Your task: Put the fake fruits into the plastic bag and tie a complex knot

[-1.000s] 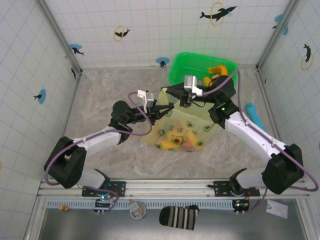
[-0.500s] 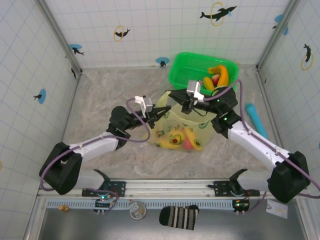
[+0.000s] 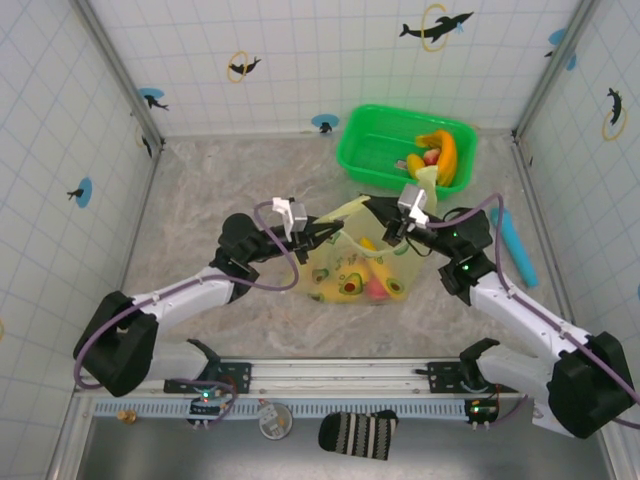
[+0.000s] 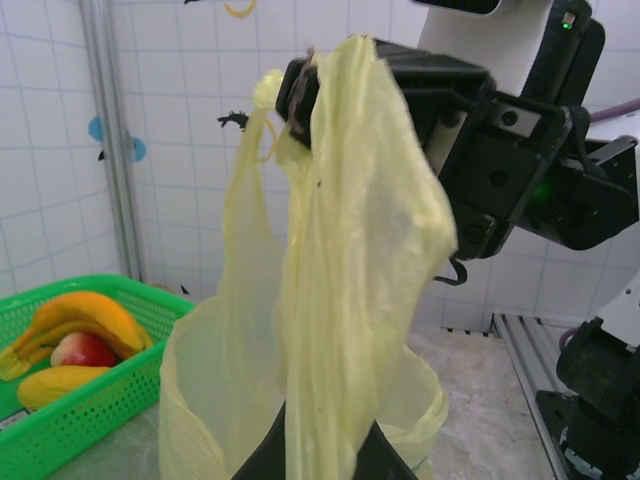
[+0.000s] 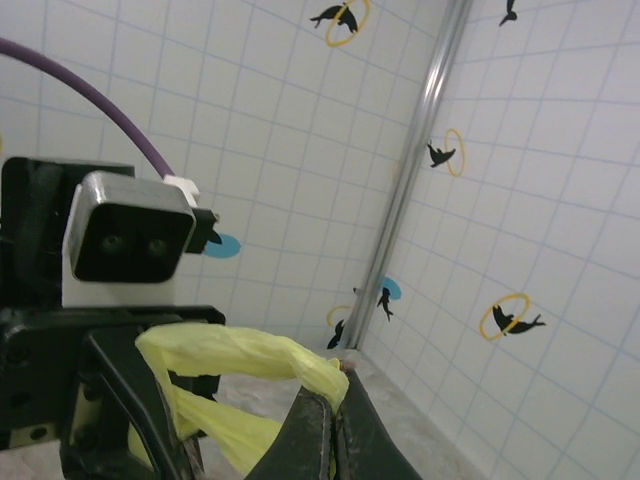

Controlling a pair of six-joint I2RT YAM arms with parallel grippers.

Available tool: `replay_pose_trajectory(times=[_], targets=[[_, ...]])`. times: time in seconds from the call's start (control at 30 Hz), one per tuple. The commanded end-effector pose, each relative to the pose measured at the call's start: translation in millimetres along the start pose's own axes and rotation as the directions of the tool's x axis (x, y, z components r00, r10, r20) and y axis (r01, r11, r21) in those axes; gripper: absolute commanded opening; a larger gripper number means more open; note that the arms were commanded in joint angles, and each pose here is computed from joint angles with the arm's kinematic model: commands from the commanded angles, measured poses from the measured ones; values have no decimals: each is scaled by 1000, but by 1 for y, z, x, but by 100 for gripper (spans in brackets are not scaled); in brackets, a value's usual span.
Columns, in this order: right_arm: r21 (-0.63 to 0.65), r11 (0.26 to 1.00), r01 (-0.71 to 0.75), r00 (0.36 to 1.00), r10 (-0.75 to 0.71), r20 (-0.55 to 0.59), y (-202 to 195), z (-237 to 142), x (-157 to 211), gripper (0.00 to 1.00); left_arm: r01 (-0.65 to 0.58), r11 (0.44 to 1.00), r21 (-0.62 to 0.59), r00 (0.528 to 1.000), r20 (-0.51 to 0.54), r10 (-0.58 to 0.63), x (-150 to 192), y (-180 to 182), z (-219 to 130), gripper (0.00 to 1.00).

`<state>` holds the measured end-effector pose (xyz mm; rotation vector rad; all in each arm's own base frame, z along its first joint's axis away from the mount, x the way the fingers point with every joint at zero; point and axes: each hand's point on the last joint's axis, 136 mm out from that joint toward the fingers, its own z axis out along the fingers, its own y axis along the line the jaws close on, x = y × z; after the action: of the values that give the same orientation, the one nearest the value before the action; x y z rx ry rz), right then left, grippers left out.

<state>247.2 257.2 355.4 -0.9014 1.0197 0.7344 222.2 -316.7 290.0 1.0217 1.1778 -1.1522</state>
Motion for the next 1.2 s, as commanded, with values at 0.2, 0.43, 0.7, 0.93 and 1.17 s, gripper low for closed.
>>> replay_pose_trajectory(times=[0.2,0.43,0.7,0.93,1.17], targets=[[40,998,56,994,-59,88,-12,-15,-23,0,-22,996,87,999,-23,24,-3,-14,-1,5],[-22,998,65,992,-62,113,0,-9,-32,0,27,991,131,999,-35,-23,-5,-12,8,18],[-22,997,73,992,-70,105,-2,-7,-32,0,38,988,150,999,-42,-32,-6,-14,10,29],[-22,998,63,994,-61,90,-3,-4,-29,0,-1,996,94,1000,-27,4,-12,-6,8,0],[-29,997,67,993,-64,95,-7,-3,-72,55,-66,984,-163,997,16,69,-8,23,-10,0]])
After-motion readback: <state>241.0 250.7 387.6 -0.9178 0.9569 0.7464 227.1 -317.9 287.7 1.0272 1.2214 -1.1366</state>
